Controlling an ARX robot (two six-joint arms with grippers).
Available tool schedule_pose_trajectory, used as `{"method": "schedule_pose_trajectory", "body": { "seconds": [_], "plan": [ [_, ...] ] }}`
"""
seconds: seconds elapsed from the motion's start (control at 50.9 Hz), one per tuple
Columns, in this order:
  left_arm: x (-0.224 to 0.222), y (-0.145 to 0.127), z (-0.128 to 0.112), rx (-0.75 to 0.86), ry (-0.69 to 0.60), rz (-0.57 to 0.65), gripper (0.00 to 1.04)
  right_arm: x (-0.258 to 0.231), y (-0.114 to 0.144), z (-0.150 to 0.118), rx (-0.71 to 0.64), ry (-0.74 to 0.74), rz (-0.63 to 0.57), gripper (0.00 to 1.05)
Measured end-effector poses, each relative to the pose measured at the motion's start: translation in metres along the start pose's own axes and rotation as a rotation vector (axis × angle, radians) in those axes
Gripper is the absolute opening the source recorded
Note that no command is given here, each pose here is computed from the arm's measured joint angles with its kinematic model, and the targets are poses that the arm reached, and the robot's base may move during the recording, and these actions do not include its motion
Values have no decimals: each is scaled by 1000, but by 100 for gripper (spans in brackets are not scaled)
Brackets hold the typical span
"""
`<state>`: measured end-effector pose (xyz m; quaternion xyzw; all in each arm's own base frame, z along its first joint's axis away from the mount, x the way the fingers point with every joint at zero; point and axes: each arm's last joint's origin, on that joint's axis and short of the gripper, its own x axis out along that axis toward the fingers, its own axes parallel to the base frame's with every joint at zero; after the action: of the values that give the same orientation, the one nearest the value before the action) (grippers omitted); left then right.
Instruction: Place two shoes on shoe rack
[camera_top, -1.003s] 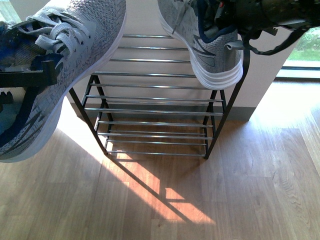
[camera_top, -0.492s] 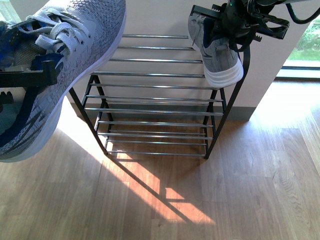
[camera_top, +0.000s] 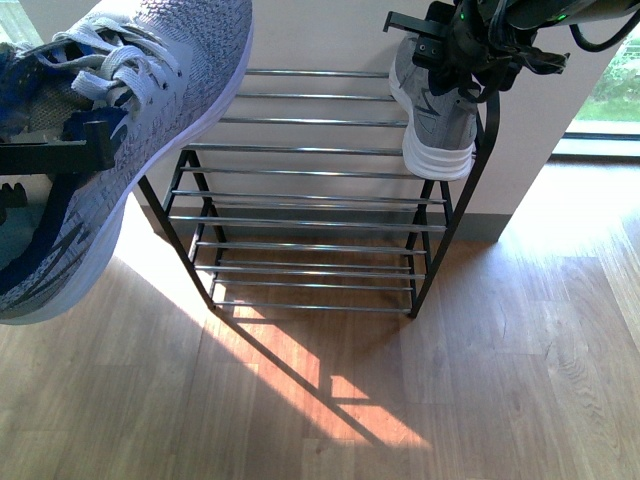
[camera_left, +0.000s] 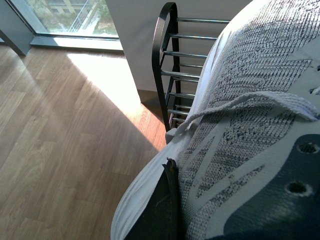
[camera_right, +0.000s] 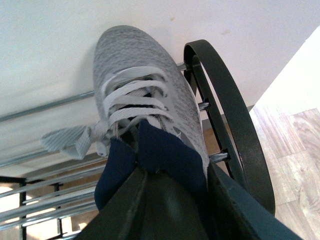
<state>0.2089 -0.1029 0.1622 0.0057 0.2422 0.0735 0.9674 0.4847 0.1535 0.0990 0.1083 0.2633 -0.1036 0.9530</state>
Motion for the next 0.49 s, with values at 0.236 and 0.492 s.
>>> {"method": "schedule_pose_trajectory", "body": {
  "seconds": [0.236, 0.492],
  "plan": [
    [0, 0, 0, 0, 0, 0, 2, -33, -13, 7, 16, -16, 112, 71],
    [0, 0, 0, 0, 0, 0, 2, -124, -45, 30, -5, -105, 396, 95]
  ]
}}
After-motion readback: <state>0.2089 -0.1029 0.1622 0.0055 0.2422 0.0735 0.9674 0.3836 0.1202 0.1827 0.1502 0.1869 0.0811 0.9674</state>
